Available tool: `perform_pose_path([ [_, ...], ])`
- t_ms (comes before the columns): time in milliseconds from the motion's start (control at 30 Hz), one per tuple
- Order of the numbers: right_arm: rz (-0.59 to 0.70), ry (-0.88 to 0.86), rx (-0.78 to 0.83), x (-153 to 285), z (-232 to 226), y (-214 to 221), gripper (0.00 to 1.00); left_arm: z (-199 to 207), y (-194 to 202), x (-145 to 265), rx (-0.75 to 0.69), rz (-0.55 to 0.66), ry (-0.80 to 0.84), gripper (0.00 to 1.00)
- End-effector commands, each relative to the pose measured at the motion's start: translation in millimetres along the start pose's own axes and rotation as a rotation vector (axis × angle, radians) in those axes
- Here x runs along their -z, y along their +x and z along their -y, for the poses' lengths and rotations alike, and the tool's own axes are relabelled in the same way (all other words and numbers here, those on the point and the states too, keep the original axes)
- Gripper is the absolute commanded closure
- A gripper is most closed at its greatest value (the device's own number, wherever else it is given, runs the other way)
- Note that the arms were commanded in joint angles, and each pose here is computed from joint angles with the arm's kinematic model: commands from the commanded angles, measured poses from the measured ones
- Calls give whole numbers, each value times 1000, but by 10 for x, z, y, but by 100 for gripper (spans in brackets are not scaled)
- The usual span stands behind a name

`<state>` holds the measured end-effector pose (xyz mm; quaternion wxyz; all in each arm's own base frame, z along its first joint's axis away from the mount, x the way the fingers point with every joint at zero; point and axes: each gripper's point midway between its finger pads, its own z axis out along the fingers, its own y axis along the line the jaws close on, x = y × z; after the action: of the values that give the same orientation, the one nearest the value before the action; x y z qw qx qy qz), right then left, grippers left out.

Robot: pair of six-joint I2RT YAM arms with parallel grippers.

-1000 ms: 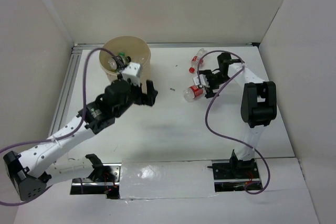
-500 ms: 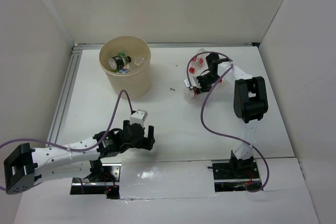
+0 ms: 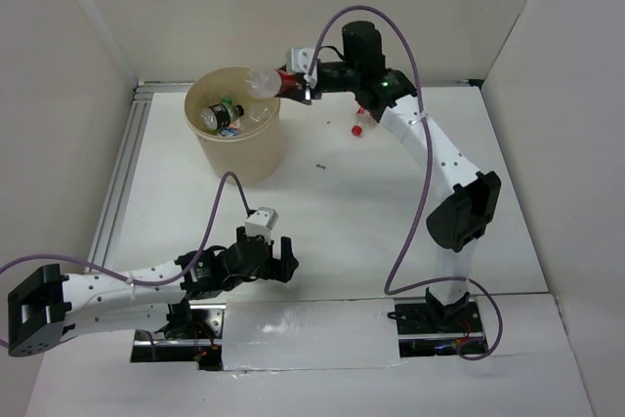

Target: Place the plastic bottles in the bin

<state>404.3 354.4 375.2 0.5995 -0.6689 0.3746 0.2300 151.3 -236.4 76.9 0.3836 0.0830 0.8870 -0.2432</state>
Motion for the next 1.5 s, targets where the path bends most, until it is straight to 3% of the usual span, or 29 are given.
perform_pose_path([
  [0,247,69,-4,-282,360,-871,59,72,-58,-35,31,43,29,0],
  [67,283,51,-4,-508,320,-985,53,68,-67,-13,35,51,37,0],
  [267,353,24,-87,-1112,288,-767,40,41,-68,14,36,70,38,0],
  [333,391,53,-111,-1254,308,-756,31,14,-40,21,46,64,33,0],
  [400,391,79,-115,-1387,292,-770,12,-9,-18,24,46,63,32,0],
  [500,357,134,-118,-1437,359,-704,0,-18,25,38,47,55,34,0],
  [667,340,447,-186,-1002,1039,-860,0,-34,49,30,60,61,41,0],
  [767,239,624,-271,-647,1409,-495,0,-10,37,5,55,67,47,0],
  [833,167,744,-343,-276,1662,-177,8,-16,60,-23,51,61,40,0],
  [900,75,846,-528,91,1753,375,23,-6,80,-40,38,52,44,0],
  [933,20,923,-602,248,1778,669,44,36,53,-31,33,53,58,0],
  [967,-1,953,-699,377,1752,843,52,36,64,-48,31,50,55,0],
  [1067,-128,1032,-847,790,1630,1472,63,37,96,-71,17,38,55,0],
  [1100,-164,1060,-875,958,1600,1709,61,67,63,-65,20,44,61,0],
  [1133,-172,1088,-888,1078,1612,1768,51,56,81,-76,17,38,55,0],
  [1167,-208,1108,-906,1177,1581,1916,34,55,82,-76,17,38,55,0],
  [1233,-248,1178,-938,1442,1601,2171,20,60,84,-89,17,38,55,0],
  [1300,-360,1228,-1027,1546,1411,2635,15,72,95,-86,16,32,62,0],
  [1467,-505,1327,-1233,1751,987,3198,14,76,107,-112,8,18,48,0],
])
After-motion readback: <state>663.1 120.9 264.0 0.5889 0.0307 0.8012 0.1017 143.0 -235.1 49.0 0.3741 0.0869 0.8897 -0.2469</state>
